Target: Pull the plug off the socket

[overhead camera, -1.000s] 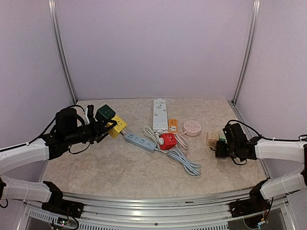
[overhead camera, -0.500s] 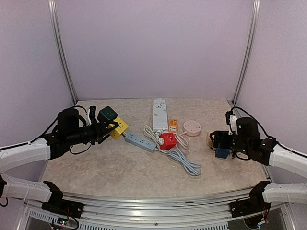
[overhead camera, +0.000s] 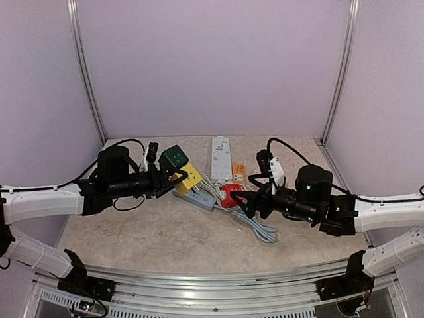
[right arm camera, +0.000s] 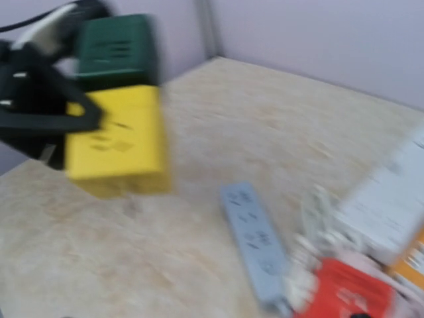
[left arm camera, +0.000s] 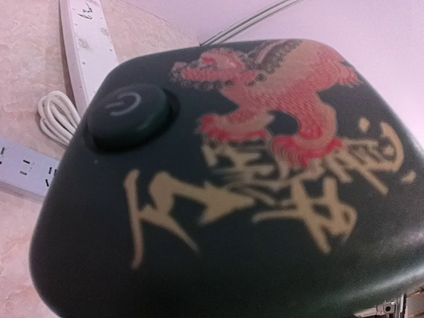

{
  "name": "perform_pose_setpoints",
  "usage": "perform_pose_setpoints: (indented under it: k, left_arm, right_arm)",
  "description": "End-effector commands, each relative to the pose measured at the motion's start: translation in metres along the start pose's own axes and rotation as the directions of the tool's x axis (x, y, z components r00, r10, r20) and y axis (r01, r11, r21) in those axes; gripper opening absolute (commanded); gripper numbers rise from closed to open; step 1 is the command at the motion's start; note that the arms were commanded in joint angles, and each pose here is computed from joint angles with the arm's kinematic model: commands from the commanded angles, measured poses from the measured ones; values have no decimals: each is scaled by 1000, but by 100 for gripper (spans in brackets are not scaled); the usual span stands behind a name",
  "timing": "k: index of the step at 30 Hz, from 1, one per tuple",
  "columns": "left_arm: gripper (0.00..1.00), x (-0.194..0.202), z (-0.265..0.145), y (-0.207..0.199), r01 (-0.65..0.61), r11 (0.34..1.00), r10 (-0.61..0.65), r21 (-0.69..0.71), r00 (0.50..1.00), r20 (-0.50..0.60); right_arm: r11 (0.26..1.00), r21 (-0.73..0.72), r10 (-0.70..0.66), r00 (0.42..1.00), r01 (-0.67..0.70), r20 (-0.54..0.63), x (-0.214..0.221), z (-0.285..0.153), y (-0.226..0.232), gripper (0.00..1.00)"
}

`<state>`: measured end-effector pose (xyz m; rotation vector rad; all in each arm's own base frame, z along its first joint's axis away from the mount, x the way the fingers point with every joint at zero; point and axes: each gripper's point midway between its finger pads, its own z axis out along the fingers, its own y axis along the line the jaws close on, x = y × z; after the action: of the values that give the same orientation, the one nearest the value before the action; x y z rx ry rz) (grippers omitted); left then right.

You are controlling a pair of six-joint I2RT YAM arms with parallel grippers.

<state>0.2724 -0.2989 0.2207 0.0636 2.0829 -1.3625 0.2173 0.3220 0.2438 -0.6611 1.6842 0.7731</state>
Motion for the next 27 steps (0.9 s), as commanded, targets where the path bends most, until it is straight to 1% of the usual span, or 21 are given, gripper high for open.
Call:
perform_pose_setpoints:
  k: [1,5,7,12,16,22,25,26,27]
  left_arm:
    - [35,-14,7,-47,-96,984,91,148,995,38]
    - [35,-7,14,-56,-116,977,115,176,993,17]
    - [35,-6,15,-60,-127,974,127,187,992,12]
    - [35,-1,16,-67,-148,967,152,208,988,-1]
    - [35,1,17,-68,-150,966,155,212,988,-7]
    - [35,2,19,-70,-154,963,160,221,987,-13]
    - [35,3,19,-71,-155,962,163,226,986,-16]
    - [35,3,19,-70,-155,962,164,227,986,-19]
    - [35,3,19,-70,-155,961,164,227,986,-20]
  right_arm:
    - [994,-46,-100,991,104,84,-22,25,42,89]
    - [987,-78,-137,989,142,61,-15,49,62,89]
    - [986,-71,-151,988,153,45,-9,58,65,90]
    - [984,-20,-175,985,175,2,1,79,61,90]
    - [983,-12,-185,982,185,-24,5,91,62,90]
    - [984,6,-179,984,179,-23,3,101,62,90]
    - [984,39,-175,984,176,-33,4,106,58,89]
    - [983,45,-175,984,176,-34,4,106,57,88]
    - [983,48,-175,984,177,-36,5,107,57,85]
